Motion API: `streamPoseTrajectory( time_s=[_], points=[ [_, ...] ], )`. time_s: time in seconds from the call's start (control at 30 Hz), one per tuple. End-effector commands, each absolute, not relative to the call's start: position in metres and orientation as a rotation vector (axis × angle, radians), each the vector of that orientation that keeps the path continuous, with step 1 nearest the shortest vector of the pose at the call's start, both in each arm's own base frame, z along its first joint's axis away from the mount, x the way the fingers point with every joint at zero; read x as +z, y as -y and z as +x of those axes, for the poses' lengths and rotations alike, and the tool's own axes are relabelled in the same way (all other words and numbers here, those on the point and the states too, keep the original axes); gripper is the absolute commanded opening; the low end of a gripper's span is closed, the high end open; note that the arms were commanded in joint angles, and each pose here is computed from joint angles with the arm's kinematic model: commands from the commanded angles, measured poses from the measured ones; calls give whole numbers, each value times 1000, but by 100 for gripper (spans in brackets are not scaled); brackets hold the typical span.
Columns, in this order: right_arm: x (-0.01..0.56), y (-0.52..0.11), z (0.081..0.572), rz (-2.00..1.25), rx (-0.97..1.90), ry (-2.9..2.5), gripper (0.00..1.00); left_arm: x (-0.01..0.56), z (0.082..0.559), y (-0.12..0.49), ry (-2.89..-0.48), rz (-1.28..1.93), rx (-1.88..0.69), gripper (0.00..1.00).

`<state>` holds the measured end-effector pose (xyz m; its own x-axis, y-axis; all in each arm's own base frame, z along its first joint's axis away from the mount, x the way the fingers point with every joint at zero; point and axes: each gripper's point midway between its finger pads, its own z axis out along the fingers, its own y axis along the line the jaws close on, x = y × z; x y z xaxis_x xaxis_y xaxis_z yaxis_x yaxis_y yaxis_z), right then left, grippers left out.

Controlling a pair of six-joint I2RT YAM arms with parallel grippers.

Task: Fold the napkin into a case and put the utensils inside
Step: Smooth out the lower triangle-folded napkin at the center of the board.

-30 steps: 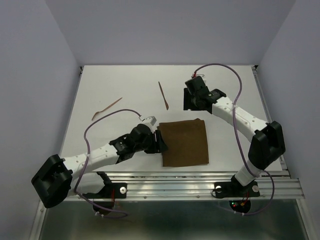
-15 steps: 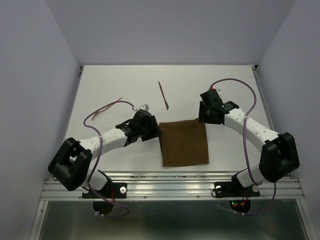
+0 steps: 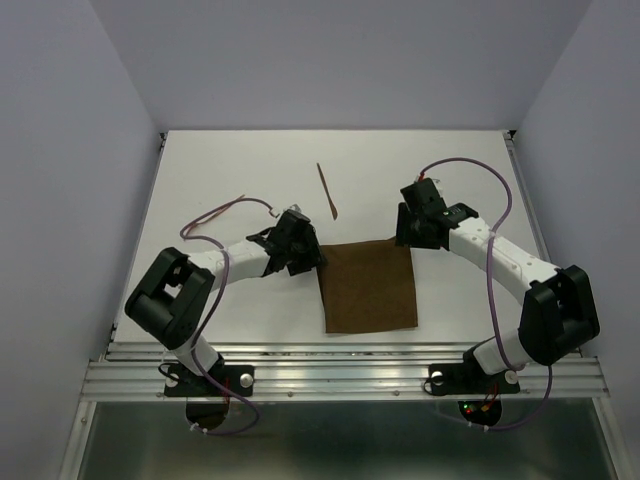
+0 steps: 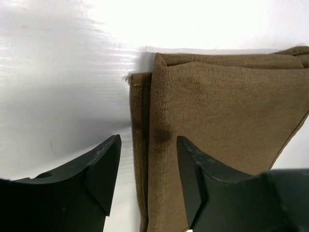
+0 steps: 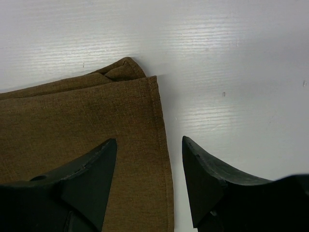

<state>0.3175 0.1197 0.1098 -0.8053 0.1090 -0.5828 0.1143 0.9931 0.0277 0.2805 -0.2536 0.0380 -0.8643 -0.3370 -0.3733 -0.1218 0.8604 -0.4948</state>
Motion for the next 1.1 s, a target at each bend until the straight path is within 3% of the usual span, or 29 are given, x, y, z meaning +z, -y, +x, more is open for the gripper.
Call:
streamPoseTrajectory(
  time_s=[0.0, 0.23, 0.37, 0.4, 0.43, 0.5, 0.8, 0.83, 0.87, 0.93, 1.0, 1.07],
  points=[
    [115, -126, 327, 158, 30, -2477, 61, 43, 295, 260, -2547, -365, -632, 58],
    [117, -127, 329, 154, 35, -2475, 62, 29, 299, 263, -2604, -359, -579, 39],
    [116, -128, 329, 151, 40, -2480, 62, 28, 308, 266, -2601, -308, -567, 22],
    [117, -129, 329, 151, 44, -2478, 62, 25, 309, 267, -2611, -294, -563, 10],
    [116, -128, 328, 149, 42, -2479, 61, 27, 312, 268, -2608, -274, -577, 3],
    [115, -125, 328, 157, 40, -2481, 62, 26, 316, 267, -2609, -229, -593, 0],
    [95, -122, 329, 203, 158, -2519, 59, 30, 327, 258, -2569, -74, -724, 2],
    [94, -124, 329, 200, 169, -2522, 58, 31, 328, 259, -2567, -65, -725, 9],
    [92, -124, 330, 206, 184, -2521, 58, 33, 328, 259, -2566, -57, -722, 24],
    [90, -124, 331, 209, 202, -2526, 57, 38, 329, 259, -2557, -49, -721, 39],
    [85, -127, 332, 202, 216, -2534, 57, 44, 332, 258, -2546, -38, -712, 52],
    [81, -128, 334, 209, 240, -2539, 56, 49, 336, 259, -2536, -32, -701, 57]
  ],
)
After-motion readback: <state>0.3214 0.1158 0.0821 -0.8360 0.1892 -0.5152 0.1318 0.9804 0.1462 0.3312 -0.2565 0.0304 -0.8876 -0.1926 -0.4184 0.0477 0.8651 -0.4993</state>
